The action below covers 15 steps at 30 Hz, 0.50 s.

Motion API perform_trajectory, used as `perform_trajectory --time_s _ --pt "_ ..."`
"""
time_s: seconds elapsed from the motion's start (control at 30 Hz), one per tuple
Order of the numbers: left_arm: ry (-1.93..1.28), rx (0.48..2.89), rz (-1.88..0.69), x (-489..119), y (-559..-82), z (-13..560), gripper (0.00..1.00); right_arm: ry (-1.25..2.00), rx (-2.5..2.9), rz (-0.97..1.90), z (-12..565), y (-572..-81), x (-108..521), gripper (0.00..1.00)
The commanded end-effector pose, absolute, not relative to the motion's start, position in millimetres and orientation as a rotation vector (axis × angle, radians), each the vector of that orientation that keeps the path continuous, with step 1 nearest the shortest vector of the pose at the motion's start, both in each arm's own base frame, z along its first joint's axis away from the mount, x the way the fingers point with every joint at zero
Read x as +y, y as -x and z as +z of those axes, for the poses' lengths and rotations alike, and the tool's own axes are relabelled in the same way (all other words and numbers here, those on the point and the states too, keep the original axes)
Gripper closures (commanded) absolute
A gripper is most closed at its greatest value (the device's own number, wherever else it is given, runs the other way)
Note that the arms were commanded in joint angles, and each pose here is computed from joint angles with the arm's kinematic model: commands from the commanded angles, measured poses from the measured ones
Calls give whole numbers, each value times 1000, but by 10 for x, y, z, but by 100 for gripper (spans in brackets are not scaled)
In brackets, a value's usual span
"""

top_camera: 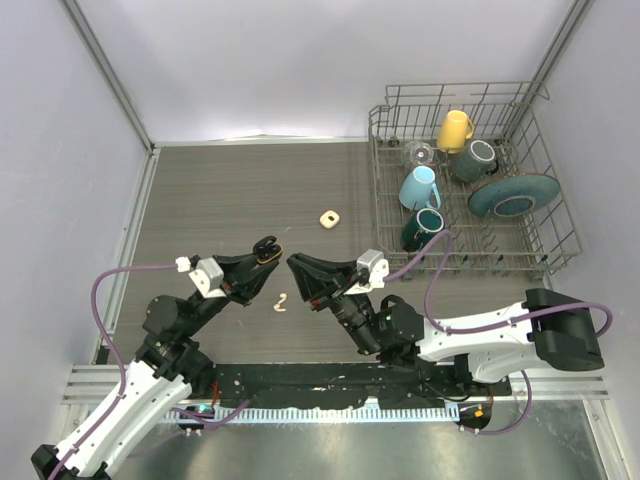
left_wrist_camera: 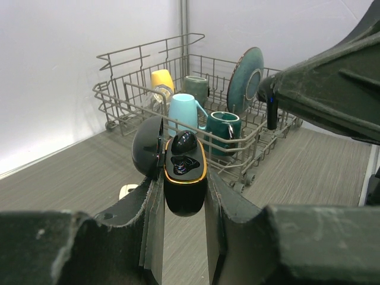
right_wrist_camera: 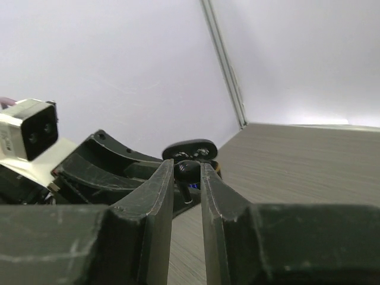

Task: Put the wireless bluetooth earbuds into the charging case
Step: Pick up the earbud from the center of the board, then place the earbud in the charging case.

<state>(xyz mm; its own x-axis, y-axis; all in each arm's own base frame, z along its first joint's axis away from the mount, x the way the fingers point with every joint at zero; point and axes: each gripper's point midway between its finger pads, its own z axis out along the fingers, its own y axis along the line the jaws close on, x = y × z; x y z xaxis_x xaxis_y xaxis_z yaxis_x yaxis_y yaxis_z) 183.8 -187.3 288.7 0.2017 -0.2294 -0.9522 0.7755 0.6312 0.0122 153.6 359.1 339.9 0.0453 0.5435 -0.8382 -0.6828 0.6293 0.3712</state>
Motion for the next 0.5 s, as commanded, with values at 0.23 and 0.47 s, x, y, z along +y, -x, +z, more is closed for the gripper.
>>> perform_trajectory --time_s 0.23,0.47 --pt "-603 1083 -810 -1948 -1732 3052 100 130 1032 1052 4060 -1393 3731 99" --pt "-617 1062 -825 -1958 -1681 3090 100 150 1059 984 3939 -1472 3892 99"
